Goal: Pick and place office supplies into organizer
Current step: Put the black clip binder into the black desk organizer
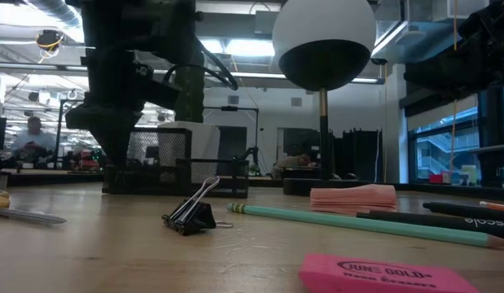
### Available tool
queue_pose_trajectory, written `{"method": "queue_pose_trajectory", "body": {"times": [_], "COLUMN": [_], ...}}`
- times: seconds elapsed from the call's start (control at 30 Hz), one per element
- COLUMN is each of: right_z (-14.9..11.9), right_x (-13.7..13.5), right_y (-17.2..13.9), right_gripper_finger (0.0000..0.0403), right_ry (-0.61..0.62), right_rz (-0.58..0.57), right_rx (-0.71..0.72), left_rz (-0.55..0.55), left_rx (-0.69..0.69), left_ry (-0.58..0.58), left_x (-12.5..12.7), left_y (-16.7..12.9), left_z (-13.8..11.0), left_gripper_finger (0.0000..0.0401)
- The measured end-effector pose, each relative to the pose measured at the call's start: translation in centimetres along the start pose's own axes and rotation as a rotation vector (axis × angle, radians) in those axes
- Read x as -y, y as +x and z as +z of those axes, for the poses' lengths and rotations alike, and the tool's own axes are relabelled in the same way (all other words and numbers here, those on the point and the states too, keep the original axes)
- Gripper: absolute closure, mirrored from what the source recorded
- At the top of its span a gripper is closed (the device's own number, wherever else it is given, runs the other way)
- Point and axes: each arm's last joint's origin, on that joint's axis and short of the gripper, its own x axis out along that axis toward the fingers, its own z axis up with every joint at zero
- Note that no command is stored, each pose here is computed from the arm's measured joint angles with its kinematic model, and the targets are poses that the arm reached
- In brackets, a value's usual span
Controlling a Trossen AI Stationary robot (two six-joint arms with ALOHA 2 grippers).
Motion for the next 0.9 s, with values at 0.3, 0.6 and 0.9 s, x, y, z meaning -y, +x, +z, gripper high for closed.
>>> {"method": "queue_pose_trajectory", "body": {"times": [0.3,0.6,0.9], "right_z": [0.0,0.0,0.0], "right_x": [0.0,0.0,0.0], "right_y": [0.0,0.0,0.0], "right_gripper_finger": [0.0276,0.0276,0.0276], "right_ry": [0.002,0.003,0.003], "right_rz": [0.0,0.0,0.0], "right_rx": [0.0,0.0,0.0], "left_rz": [-0.008,-0.027,-0.175], "left_rx": [0.046,0.094,0.287], "left_ry": [0.017,-0.003,0.039], "left_x": [-0.7,-1.5,-1.0], "left_y": [-1.1,-2.3,-4.4], "left_z": [-0.2,-0.5,0.2], "left_gripper_finger": [0.03,0.0292,0.0292]}}
